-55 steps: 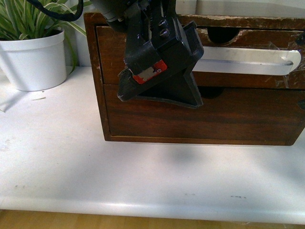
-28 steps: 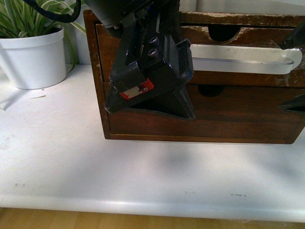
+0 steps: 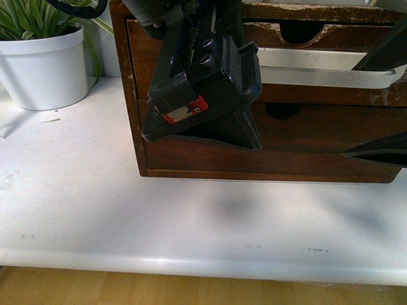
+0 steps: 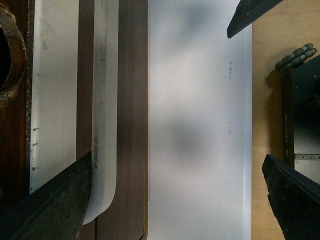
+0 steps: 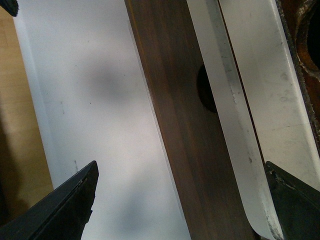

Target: Open drawer

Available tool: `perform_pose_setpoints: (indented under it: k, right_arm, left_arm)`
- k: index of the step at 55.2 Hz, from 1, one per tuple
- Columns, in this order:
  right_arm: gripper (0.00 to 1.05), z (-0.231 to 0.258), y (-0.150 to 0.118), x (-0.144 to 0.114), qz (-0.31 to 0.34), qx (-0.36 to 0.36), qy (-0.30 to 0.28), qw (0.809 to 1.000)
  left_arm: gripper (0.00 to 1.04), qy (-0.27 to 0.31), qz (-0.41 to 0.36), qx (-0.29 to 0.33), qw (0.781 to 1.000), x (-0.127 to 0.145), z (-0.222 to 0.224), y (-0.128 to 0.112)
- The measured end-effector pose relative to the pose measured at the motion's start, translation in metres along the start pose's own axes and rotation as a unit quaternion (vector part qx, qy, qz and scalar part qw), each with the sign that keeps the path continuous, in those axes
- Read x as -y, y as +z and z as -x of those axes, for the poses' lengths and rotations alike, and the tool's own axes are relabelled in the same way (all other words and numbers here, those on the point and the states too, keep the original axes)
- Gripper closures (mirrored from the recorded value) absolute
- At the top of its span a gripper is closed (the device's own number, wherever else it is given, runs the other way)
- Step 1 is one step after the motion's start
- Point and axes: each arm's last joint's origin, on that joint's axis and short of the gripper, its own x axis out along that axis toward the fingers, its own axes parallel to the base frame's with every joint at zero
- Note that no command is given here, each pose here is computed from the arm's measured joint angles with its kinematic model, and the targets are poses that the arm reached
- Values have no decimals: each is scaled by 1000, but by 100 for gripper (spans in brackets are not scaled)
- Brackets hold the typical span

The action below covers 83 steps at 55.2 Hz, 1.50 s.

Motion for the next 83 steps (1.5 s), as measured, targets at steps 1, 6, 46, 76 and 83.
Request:
perform_pose_setpoints:
  k: [1, 6, 46, 76, 83]
  right_arm:
    - [9, -1, 0, 0, 0, -1, 2, 1000]
    - [9, -2, 2, 0, 3, -7, 16, 1000]
    - [9, 19, 11, -15, 44, -22, 126, 991]
    - [9, 27, 8, -26, 38, 5, 147, 988]
    - [9, 35, 9, -25, 18, 38, 141, 989]
  left_arm:
    - [6, 0, 0, 0, 1000, 0, 0, 0]
    - [6, -3, -3, -7, 1000, 1, 0, 0]
    - [6, -60, -48, -51, 996, 27, 18, 14]
    - [6, -36, -61, -39, 997, 40, 27, 17]
    - [6, 0, -59, -18, 998, 40, 32, 19]
